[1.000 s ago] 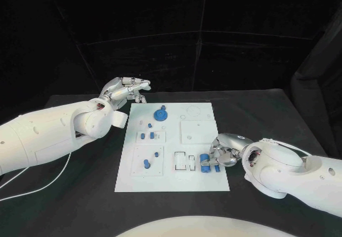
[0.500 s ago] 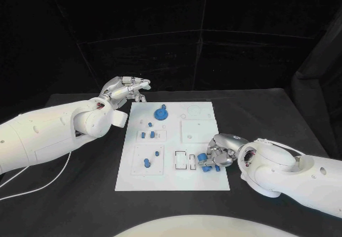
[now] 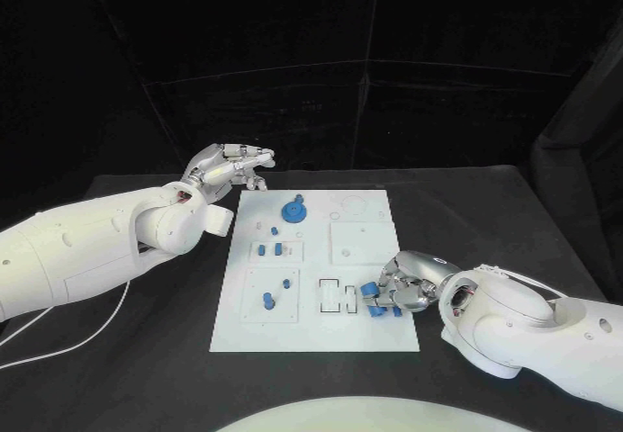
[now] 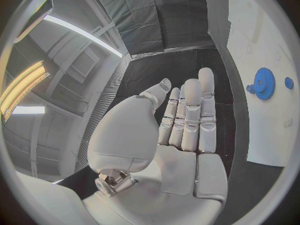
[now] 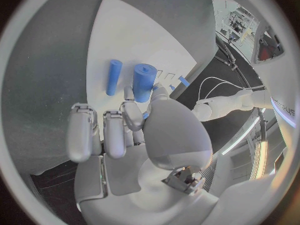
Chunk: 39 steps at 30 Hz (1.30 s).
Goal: Assemble the parts on the task board
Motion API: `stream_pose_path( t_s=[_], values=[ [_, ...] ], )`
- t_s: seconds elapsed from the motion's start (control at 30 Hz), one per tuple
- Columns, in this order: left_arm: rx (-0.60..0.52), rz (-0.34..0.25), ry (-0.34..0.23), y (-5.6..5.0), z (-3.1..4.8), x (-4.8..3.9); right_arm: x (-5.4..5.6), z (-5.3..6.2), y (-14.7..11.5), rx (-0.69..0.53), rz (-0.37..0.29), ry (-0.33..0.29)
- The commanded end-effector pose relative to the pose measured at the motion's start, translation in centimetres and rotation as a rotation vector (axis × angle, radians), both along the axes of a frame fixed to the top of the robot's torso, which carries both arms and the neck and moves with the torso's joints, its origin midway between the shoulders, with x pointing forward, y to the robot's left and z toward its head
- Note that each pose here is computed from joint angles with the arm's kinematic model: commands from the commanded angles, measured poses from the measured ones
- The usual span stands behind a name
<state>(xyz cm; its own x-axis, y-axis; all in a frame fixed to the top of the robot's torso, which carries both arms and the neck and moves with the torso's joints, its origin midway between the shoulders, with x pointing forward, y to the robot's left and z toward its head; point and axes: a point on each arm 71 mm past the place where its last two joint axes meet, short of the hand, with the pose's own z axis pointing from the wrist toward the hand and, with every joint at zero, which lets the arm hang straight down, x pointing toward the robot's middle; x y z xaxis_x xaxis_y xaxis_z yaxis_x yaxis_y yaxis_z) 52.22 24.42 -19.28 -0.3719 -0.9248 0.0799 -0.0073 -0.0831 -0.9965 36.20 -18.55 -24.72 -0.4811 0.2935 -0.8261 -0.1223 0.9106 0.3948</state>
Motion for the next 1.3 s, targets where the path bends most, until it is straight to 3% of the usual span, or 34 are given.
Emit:
stream_pose_path(
  t_s=[0.03,0.23,0.83,1.3],
  values=[
    [-0.011,-0.012,-0.005,-0.2,0.12,0.00,-0.3,0.8,0.2,0.122,-0.073,-0.006],
    [-0.012,-0.017,-0.003,-0.5,0.11,-0.01,-0.7,1.1,1.0,0.164,-0.070,0.009],
    [-0.015,-0.026,-0.002,-0.8,0.14,-0.14,0.0,0.0,4.5,0.148,-0.037,0.085],
    [-0.017,-0.031,0.000,-1.0,0.15,-0.17,0.8,0.0,5.5,0.158,-0.048,0.058]
  ],
)
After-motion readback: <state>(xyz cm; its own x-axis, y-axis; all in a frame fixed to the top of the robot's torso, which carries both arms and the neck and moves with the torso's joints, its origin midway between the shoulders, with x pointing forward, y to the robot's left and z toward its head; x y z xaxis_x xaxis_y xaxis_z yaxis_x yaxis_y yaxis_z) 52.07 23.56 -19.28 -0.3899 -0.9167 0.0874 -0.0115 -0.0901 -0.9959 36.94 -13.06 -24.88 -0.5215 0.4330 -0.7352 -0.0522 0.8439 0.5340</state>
